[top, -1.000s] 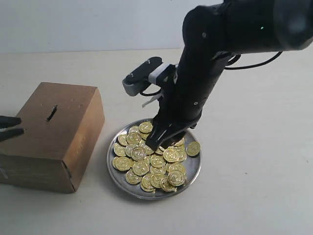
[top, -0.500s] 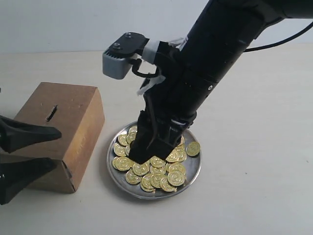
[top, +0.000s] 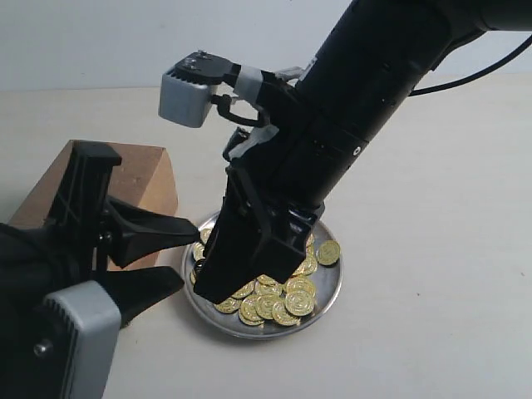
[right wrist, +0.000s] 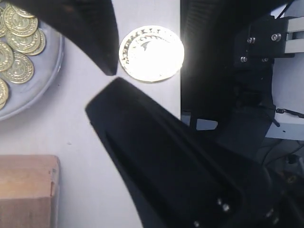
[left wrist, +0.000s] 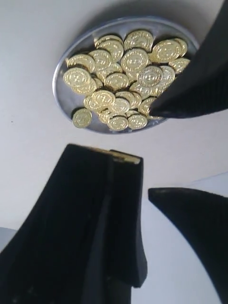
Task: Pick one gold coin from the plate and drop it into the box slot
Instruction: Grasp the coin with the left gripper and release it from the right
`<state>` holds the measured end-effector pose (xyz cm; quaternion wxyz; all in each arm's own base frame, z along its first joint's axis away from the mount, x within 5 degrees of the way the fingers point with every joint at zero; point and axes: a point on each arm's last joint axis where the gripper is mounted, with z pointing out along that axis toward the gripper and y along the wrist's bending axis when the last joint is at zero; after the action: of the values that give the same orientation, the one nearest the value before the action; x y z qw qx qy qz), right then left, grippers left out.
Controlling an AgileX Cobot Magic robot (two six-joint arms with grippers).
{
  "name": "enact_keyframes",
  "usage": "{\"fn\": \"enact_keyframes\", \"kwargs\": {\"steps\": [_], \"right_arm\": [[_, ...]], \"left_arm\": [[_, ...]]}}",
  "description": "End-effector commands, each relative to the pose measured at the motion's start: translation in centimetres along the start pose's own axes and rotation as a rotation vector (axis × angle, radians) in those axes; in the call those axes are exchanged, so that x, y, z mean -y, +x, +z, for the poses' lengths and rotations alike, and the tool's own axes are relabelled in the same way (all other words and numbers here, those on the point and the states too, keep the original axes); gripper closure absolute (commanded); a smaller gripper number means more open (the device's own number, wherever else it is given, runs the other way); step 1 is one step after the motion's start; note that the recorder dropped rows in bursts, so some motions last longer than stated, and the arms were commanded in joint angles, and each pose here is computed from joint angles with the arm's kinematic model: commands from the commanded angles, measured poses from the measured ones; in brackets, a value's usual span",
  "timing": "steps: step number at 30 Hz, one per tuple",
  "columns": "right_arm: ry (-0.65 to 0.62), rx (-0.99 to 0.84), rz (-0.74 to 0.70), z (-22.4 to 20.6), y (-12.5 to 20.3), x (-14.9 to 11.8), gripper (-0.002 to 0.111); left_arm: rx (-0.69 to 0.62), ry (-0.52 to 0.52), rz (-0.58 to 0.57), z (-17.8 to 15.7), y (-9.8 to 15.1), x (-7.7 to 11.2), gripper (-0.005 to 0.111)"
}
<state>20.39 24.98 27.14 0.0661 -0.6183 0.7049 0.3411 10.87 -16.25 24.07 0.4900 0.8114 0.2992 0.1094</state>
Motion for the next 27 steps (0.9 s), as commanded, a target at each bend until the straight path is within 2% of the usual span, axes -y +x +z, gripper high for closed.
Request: {"fn": "enact_keyframes", "kwargs": {"steps": [1,13,17,20,21,27], "right_arm": [[-0.012,0.002,-0.002,-0.1,0.0,-0.2,0.073],[-0.005,0.004,-0.004,-0.1,0.0,-0.2,0.073],[-0.004,0.004,-0.004,-0.1,0.0,-0.1,0.073],[-0.004,0.004,-0.004,-0.1,0.0,-0.1,0.073],[-0.004,0.004,-0.004,-0.1,0.0,-0.1,0.073],[0.005,0.02,0.0,-0.1,-0.1,-0.1,0.072]], "left_arm": [[0.007,-0.031,0.001,0.3,-0.4,-0.8,0.061],[0.062,-0.013,0.028,0.2,-1.6,-0.5,0.063],[0.062,-0.013,0.028,0.2,-1.6,-0.5,0.082],[0.062,-0.012,0.028,0.3,-1.6,-0.5,0.104],[0.063,-0.01,0.032,0.3,-1.6,-0.5,0.107],[0.072,0.006,0.044,0.3,-1.7,-0.3,0.107]]}}
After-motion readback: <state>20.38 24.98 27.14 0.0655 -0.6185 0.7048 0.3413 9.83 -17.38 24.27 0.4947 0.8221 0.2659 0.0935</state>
